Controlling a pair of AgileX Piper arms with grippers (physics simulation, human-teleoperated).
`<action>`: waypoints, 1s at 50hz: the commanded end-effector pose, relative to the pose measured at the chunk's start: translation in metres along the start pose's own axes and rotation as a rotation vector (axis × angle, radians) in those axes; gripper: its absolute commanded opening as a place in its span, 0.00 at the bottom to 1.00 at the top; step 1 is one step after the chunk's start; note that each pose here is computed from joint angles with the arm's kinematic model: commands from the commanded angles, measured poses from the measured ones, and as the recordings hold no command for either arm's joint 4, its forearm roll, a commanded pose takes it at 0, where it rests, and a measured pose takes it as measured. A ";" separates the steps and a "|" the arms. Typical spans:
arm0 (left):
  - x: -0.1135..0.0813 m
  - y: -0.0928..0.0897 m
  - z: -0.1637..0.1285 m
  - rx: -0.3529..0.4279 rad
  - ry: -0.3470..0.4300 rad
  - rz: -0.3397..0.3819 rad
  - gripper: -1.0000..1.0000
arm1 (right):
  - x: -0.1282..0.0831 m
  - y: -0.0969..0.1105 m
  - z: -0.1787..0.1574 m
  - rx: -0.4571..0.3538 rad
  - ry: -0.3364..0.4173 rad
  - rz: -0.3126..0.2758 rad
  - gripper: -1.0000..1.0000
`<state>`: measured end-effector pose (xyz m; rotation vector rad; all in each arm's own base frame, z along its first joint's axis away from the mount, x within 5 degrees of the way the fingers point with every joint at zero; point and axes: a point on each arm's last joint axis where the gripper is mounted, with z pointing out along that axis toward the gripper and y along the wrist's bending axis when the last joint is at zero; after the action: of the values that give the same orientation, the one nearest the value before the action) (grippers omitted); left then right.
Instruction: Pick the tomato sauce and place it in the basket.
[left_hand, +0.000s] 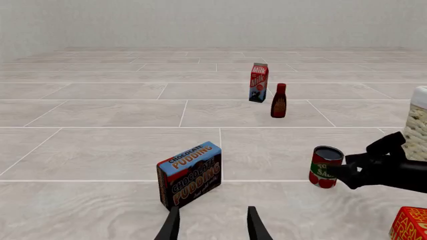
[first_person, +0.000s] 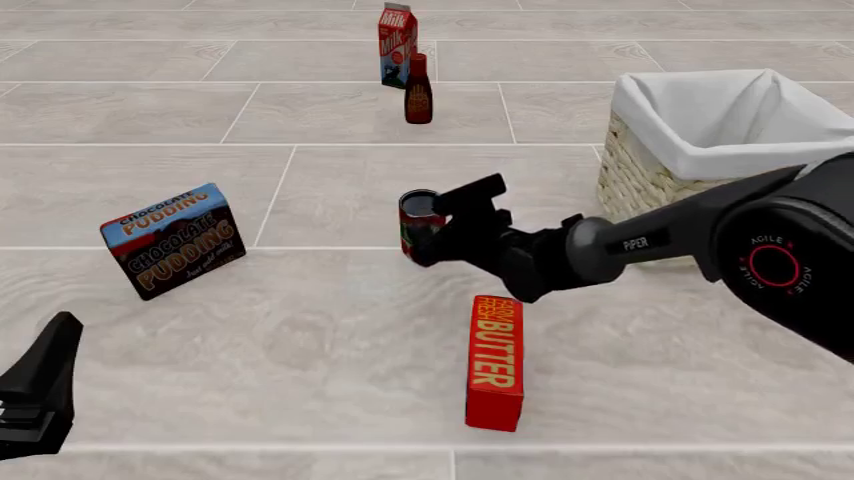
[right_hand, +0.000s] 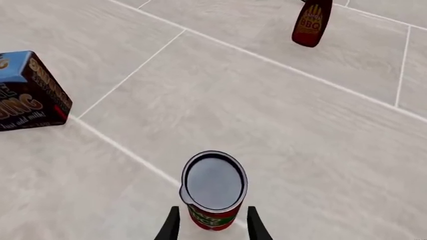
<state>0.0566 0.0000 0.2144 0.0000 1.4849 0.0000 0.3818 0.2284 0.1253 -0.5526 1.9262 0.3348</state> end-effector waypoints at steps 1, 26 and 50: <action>0.000 0.000 0.000 0.000 0.000 0.000 1.00 | 0.004 -0.002 0.004 0.004 0.010 0.004 1.00; 0.000 0.000 0.000 0.000 0.000 0.000 1.00 | 0.013 -0.002 0.013 0.004 0.028 0.007 1.00; 0.000 0.000 0.000 0.000 0.000 0.000 1.00 | 0.020 -0.003 0.021 0.005 0.040 0.005 1.00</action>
<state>0.0566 0.0000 0.2144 0.0000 1.4849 0.0000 0.3913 0.2307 0.1021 -0.5530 1.9631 0.3255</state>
